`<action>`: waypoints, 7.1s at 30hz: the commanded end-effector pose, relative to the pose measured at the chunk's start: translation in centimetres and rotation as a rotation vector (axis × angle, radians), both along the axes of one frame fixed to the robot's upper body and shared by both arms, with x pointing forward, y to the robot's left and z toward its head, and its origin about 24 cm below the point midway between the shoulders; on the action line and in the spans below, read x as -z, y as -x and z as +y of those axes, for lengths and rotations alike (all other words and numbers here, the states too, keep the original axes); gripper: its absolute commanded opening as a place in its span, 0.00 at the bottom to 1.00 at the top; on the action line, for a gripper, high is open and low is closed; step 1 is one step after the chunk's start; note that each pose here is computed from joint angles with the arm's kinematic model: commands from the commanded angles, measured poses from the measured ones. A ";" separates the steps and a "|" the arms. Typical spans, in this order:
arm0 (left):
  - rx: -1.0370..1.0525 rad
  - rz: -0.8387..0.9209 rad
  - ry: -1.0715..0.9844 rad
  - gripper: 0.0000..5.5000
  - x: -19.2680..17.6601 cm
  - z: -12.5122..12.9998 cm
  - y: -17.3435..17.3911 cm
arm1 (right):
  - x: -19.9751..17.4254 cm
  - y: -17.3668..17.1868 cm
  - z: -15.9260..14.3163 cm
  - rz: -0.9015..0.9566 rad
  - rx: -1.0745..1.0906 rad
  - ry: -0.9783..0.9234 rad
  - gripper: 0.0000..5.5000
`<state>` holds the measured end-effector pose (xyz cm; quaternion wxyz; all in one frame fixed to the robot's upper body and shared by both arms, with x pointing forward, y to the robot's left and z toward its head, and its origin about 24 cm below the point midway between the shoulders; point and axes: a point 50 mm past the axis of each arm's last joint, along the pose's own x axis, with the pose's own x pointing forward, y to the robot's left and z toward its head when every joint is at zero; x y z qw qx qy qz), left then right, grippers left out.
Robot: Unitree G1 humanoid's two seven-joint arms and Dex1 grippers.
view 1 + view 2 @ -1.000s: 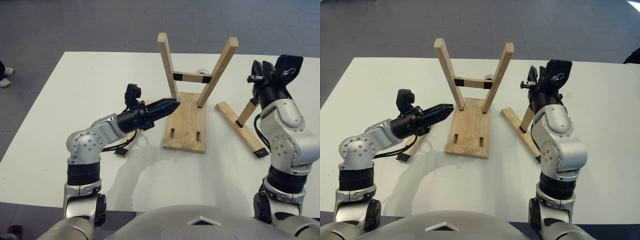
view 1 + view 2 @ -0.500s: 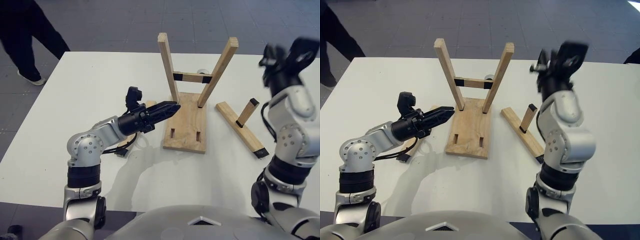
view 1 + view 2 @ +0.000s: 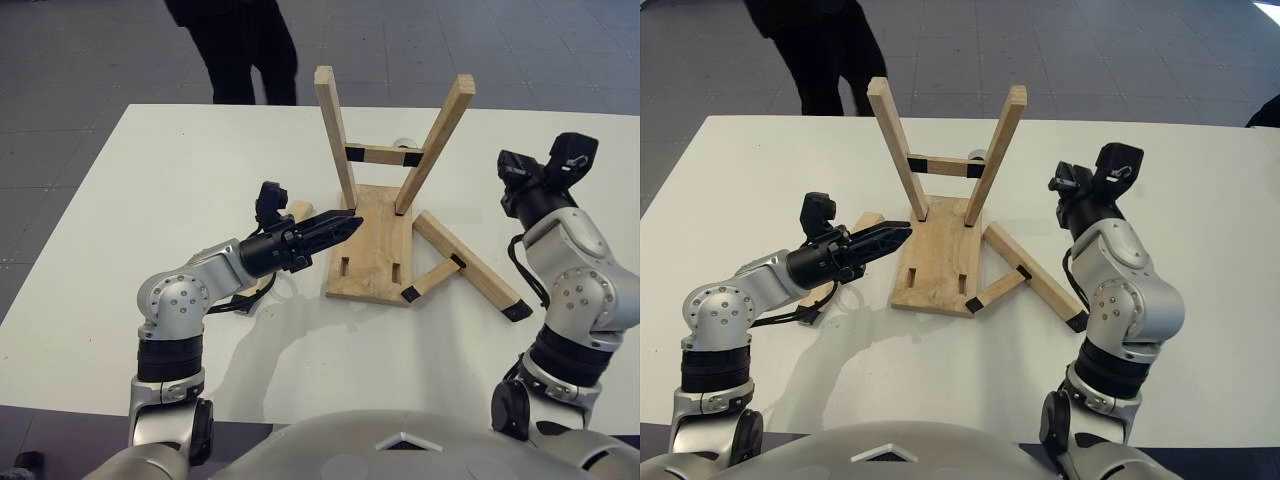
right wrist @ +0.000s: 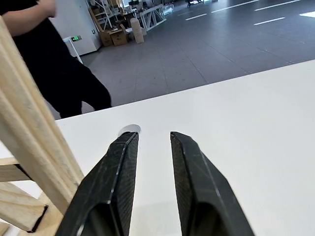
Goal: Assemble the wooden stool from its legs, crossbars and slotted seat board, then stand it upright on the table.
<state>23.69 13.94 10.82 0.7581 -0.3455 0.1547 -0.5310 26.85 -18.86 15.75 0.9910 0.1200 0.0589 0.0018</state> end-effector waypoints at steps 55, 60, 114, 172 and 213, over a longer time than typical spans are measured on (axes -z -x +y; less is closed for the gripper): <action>-0.019 0.006 -0.012 0.47 0.2 -0.1 0.3 | 9.0 6.7 -9.7 0.557 -0.575 0.425 0.52; -0.020 0.006 -0.012 0.47 0.2 -0.1 0.3 | 8.8 6.6 -9.4 0.515 -0.652 0.473 0.37; 0.067 -0.160 0.140 0.76 -5.5 2.4 -2.1 | -5.6 2.7 -0.5 -0.328 -1.089 -0.691 0.18; 0.534 -0.457 0.587 0.51 -12.7 -4.1 -3.3 | -3.1 7.0 10.5 -0.243 -1.401 -1.469 0.18; 0.533 -0.449 0.627 0.40 -13.4 -4.0 -3.6 | -2.2 5.8 8.5 -0.209 -1.368 -1.400 0.91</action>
